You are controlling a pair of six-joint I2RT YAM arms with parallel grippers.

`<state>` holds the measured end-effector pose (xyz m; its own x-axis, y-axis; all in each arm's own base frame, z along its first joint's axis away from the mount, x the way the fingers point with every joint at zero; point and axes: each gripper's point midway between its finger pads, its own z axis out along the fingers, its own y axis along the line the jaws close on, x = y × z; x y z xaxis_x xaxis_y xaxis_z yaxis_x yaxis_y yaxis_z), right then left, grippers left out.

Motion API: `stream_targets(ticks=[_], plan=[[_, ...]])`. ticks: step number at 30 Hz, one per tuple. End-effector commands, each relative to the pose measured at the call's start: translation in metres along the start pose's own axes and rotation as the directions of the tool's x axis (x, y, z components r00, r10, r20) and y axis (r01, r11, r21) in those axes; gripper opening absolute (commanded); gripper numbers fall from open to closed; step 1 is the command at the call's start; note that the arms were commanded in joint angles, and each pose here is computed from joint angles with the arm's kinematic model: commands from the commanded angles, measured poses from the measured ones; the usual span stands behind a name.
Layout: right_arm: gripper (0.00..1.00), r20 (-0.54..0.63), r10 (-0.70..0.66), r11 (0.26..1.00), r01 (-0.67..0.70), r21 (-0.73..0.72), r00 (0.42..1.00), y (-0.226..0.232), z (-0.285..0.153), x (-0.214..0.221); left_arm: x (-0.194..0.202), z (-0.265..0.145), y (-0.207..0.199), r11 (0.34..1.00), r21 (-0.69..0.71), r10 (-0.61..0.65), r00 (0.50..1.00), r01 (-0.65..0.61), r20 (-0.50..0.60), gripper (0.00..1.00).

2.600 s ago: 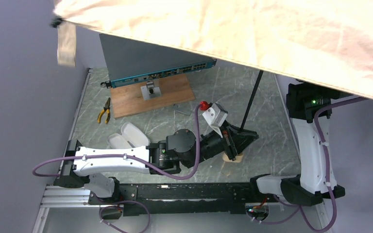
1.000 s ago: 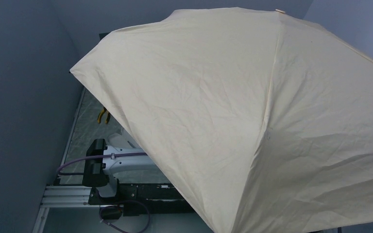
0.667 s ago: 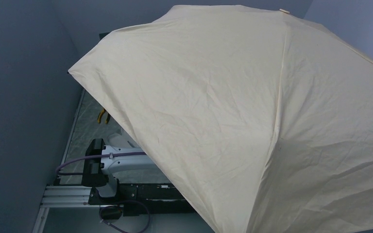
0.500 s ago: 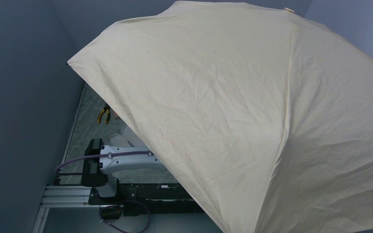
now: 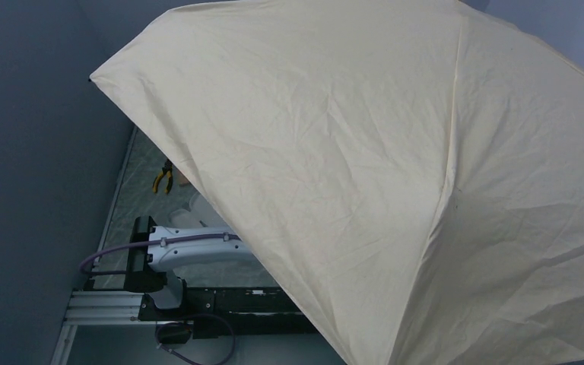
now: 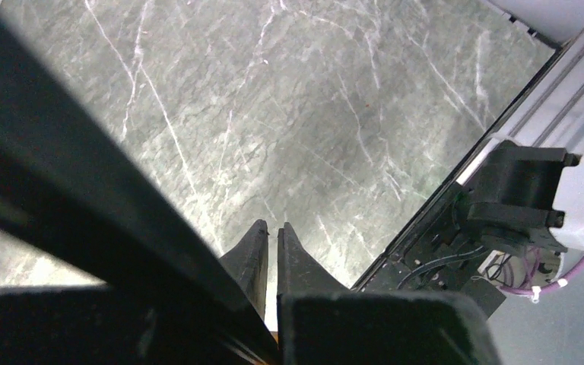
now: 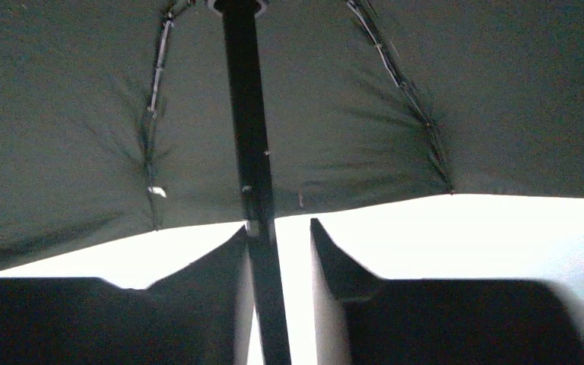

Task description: Open the umbrella

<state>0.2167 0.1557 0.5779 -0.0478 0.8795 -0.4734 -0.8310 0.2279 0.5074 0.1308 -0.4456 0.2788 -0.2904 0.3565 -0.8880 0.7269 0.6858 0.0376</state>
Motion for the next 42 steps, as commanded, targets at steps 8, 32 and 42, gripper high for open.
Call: stream_targets(ticks=[8,32,42], plan=[[0.0,-0.11,-0.056,0.998,0.053,-0.027,0.992,0.004,0.022,0.013,-0.029,-0.034,0.007,0.999,0.049,0.009,0.994,-0.015,0.113,0.08],[0.0,-0.154,-0.029,0.98,-0.002,-0.199,0.988,0.029,0.069,0.028,-0.148,-0.154,0.112,0.951,0.229,-0.303,0.781,0.208,0.547,0.97],[0.0,-0.193,-0.049,0.959,-0.007,-0.282,0.98,0.063,0.057,0.023,-0.176,-0.161,0.085,0.773,0.63,-0.391,0.724,-0.078,0.568,0.89]])
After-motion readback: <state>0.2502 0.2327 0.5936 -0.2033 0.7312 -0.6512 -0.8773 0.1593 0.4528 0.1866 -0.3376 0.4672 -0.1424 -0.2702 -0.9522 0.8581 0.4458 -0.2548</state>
